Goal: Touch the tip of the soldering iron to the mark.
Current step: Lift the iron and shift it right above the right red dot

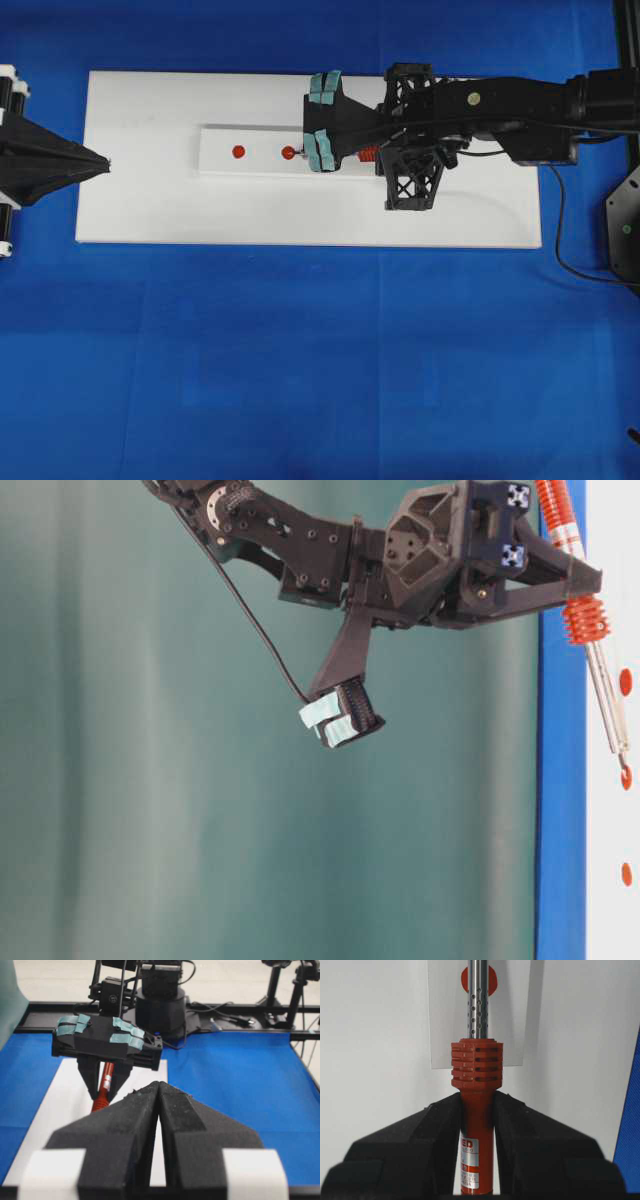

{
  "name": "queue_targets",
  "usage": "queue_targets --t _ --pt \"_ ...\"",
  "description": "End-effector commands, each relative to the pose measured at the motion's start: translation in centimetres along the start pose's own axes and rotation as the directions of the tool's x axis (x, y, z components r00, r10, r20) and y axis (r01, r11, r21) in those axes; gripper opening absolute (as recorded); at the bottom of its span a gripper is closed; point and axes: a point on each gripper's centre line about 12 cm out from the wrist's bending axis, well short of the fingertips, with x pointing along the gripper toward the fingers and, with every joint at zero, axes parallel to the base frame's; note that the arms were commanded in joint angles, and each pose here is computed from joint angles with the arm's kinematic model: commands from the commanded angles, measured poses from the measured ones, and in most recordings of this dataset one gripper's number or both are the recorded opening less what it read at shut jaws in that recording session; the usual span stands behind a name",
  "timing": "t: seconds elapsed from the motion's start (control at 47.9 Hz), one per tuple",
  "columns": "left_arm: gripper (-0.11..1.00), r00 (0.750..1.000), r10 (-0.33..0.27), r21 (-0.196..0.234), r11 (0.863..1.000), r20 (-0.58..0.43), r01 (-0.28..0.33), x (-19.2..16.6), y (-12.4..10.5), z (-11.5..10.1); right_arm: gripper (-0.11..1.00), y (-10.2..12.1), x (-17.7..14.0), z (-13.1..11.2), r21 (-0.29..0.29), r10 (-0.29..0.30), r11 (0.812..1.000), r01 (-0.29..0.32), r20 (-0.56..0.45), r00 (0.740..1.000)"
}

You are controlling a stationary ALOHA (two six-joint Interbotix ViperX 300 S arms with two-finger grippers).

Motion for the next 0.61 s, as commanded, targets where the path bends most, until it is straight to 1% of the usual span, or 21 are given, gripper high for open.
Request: queue_targets --t 0.0,0.418,0.585 --pt "0.00 1.000 -0.002 0.003 1.000 0.014 0.002 0.15 -0.04 0.38 0.06 -0.13 -0.71 0.43 0.005 0.002 1.000 -0.002 0.027 1.000" --pt "0.00 1.000 -0.002 0.003 1.000 0.014 0.002 0.15 -0.04 0.38 0.06 -0.11 -0.75 0.44 0.009 0.004 1.000 -0.004 0.025 1.000" --pt "0.00 1.000 -0.002 0.003 1.000 0.018 0.002 0.12 -0.04 0.51 0.06 -0.27 -1.61 0.69 0.013 0.001 1.000 -0.001 0.028 1.000"
